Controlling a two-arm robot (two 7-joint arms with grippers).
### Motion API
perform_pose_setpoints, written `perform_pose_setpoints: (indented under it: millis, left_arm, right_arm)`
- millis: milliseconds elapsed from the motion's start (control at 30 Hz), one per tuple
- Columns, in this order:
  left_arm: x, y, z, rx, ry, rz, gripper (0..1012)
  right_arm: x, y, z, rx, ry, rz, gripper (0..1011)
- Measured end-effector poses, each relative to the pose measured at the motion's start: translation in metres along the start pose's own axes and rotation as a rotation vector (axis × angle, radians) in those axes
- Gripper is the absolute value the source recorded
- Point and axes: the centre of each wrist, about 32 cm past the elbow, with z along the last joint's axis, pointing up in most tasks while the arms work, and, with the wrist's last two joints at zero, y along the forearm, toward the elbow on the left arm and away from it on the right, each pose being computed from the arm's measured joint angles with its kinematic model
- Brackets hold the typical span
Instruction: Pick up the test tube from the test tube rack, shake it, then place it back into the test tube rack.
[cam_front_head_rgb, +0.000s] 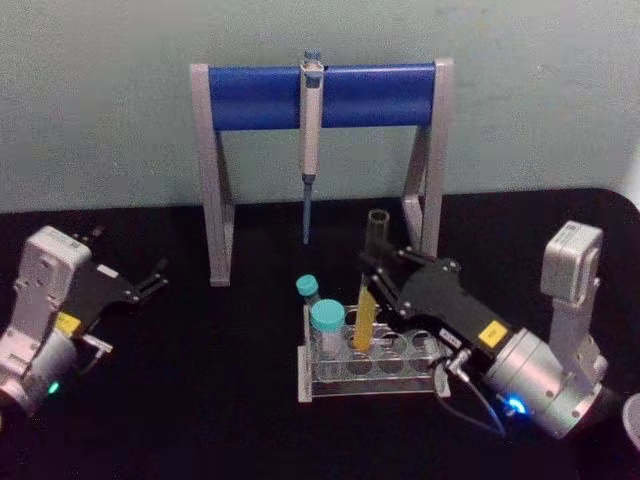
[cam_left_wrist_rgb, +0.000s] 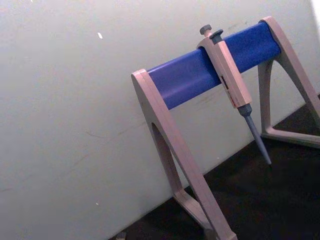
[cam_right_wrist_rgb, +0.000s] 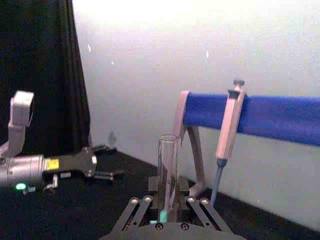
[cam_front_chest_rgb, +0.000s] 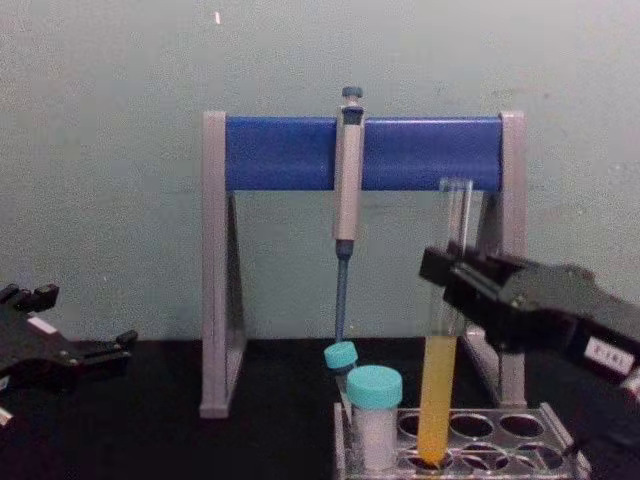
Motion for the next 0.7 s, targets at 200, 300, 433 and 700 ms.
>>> perform_pose_setpoints:
  millis: [200, 300, 433, 700]
  left_arm:
    - [0.0000, 0.0000, 0.0000, 0.000, 0.000, 0.000, 1001]
    - [0.0000, 0.0000, 0.0000, 0.000, 0.000, 0.000, 1001]
    - [0.0000, 0.0000, 0.0000, 0.000, 0.000, 0.000, 1001]
    - [0.0000, 0.0000, 0.0000, 0.000, 0.000, 0.000, 1001]
  right_arm:
    - [0.006, 0.007, 0.015, 0.037, -0.027, 0.000, 229]
    - [0.010, 0.011, 0.021, 0.047, -0.047, -0.013, 228]
    - [0.016, 0.016, 0.024, 0.051, -0.067, -0.037, 229]
    - [0.025, 0.025, 0.025, 0.049, -0.087, -0.077, 228]
